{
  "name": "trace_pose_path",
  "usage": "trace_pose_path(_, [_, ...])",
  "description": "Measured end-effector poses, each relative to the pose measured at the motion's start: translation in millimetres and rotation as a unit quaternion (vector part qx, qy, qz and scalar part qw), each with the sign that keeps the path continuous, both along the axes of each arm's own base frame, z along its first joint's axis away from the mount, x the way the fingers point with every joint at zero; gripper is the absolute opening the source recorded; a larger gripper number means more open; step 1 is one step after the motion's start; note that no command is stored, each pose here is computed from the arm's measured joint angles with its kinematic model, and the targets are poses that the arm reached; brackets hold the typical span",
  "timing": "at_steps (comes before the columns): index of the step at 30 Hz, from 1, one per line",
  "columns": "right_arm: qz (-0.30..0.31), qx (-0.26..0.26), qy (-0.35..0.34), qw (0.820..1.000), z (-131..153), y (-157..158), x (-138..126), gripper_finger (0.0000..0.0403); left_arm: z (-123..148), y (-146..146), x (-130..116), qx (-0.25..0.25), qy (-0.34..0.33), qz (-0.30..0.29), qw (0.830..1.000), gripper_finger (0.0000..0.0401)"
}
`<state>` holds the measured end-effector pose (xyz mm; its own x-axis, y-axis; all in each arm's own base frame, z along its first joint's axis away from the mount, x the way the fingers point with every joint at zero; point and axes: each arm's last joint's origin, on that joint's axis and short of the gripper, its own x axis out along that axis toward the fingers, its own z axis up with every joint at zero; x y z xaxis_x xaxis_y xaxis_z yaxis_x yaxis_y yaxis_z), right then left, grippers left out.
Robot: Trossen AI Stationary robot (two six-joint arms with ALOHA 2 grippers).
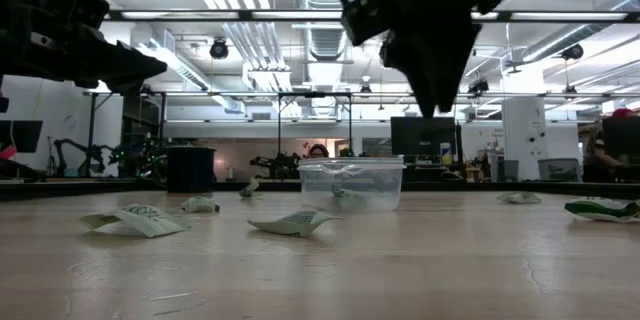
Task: Pick and place items into bin
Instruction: Put the stevia packet into the transparent bin
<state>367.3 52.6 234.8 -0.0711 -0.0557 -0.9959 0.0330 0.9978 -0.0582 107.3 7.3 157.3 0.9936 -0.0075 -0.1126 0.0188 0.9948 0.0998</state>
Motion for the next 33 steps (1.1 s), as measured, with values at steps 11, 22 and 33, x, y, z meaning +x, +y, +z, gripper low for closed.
trace_pose_path(11, [0.019, 0.081, -0.079, 0.993, -17.0, 37.8, -61.2, 0.0235, -0.1, 0.0, 0.0, 0.000, 0.000, 0.000, 1.000, 0.0094])
trace_pose_path(22, [0.157, 0.059, -0.073, 0.983, -32.0, 62.5, -112.4, 0.0230, -0.1, 0.0, 0.0, 0.000, 0.000, 0.000, 1.000, 0.0094])
trace_pose_path(33, [0.231, 0.054, -0.066, 0.969, -46.0, 58.8, -118.5, 0.0231, -0.1, 0.0, 0.1, 0.000, 0.001, 0.000, 1.000, 0.0094])
